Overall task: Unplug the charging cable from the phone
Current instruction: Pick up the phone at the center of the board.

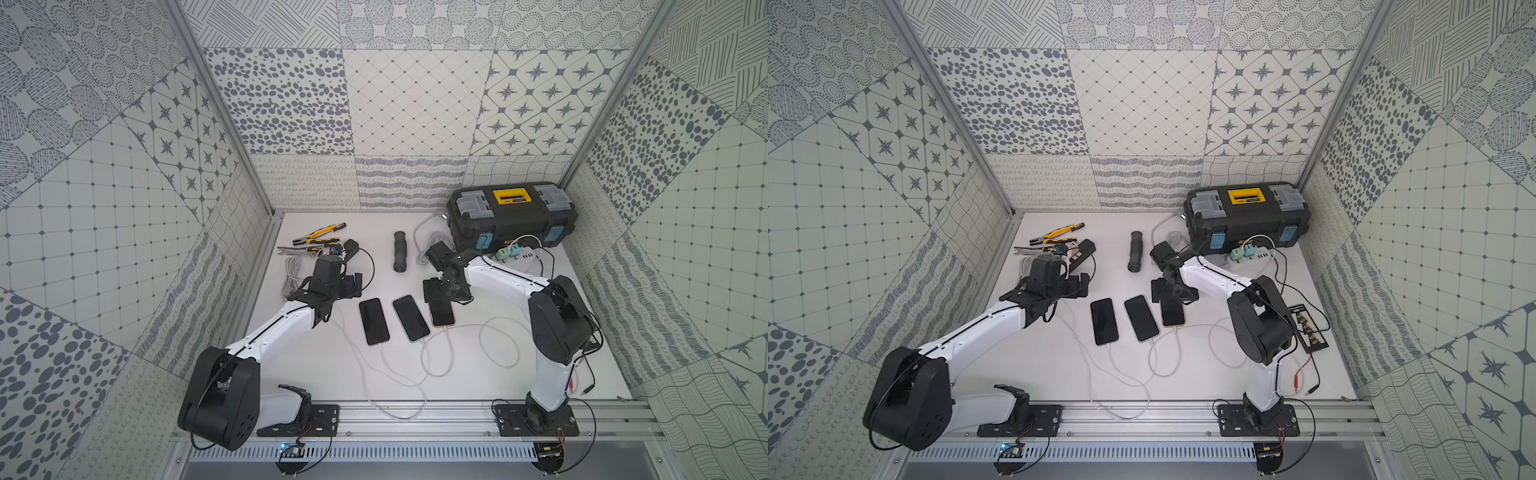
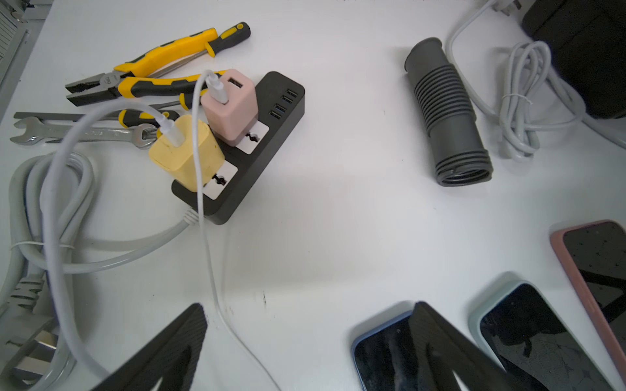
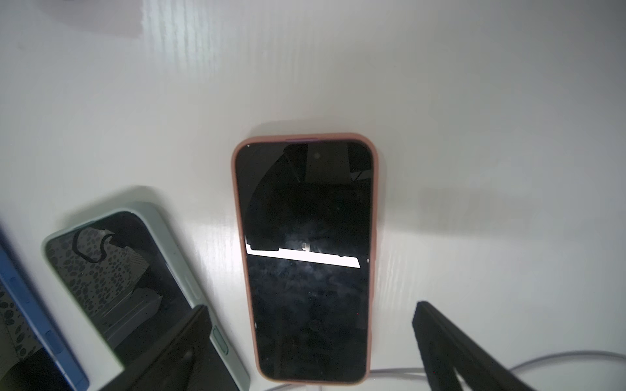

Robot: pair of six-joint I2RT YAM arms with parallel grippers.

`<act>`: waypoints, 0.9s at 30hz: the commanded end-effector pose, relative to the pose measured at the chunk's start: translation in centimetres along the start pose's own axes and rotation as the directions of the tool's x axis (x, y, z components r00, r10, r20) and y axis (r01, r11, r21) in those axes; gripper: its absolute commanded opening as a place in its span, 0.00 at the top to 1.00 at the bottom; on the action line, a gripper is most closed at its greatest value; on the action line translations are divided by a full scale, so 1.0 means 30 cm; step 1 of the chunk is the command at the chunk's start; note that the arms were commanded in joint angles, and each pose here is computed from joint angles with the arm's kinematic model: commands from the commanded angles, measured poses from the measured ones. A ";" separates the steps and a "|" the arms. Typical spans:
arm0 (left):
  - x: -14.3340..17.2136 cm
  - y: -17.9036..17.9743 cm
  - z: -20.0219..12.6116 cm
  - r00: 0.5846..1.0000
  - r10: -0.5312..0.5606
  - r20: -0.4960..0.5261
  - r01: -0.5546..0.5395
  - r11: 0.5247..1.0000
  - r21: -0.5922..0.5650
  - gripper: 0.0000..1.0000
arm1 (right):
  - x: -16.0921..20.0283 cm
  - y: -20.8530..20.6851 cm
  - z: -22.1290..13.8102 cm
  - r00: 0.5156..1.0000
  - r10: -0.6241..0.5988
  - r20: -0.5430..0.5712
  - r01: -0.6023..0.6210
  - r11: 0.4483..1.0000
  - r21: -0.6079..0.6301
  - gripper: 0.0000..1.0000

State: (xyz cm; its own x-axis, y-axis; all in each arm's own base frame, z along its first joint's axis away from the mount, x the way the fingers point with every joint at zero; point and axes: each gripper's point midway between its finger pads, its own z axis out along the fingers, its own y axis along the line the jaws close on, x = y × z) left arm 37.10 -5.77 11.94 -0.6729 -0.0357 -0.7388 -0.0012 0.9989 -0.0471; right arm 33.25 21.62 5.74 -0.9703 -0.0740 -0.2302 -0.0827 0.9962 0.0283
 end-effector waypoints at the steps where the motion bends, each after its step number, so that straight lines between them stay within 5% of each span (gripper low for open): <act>1: 0.016 -0.015 -0.003 0.999 -0.015 -0.031 0.016 1.000 0.022 0.02 | -0.011 0.018 0.022 1.000 -0.009 -0.009 0.009 1.000 0.003 0.03; 16: 0.020 -0.018 0.004 0.999 -0.018 -0.040 0.018 1.000 0.024 0.02 | 0.032 0.013 0.134 0.998 -0.030 -0.062 0.034 0.998 0.060 0.03; 27: 0.012 -0.020 -0.005 0.999 -0.026 -0.033 0.026 0.999 0.028 0.02 | 0.030 -0.009 0.114 0.999 -0.031 -0.023 0.034 0.994 0.109 0.18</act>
State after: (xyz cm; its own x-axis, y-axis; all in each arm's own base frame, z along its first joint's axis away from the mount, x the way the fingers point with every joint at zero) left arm 36.50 -5.91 11.05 -0.7053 -0.0402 -0.7077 -0.0005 0.9984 -0.0561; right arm 33.15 22.22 2.47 -0.9747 -0.1084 -0.1956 -0.1021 0.9939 -0.0421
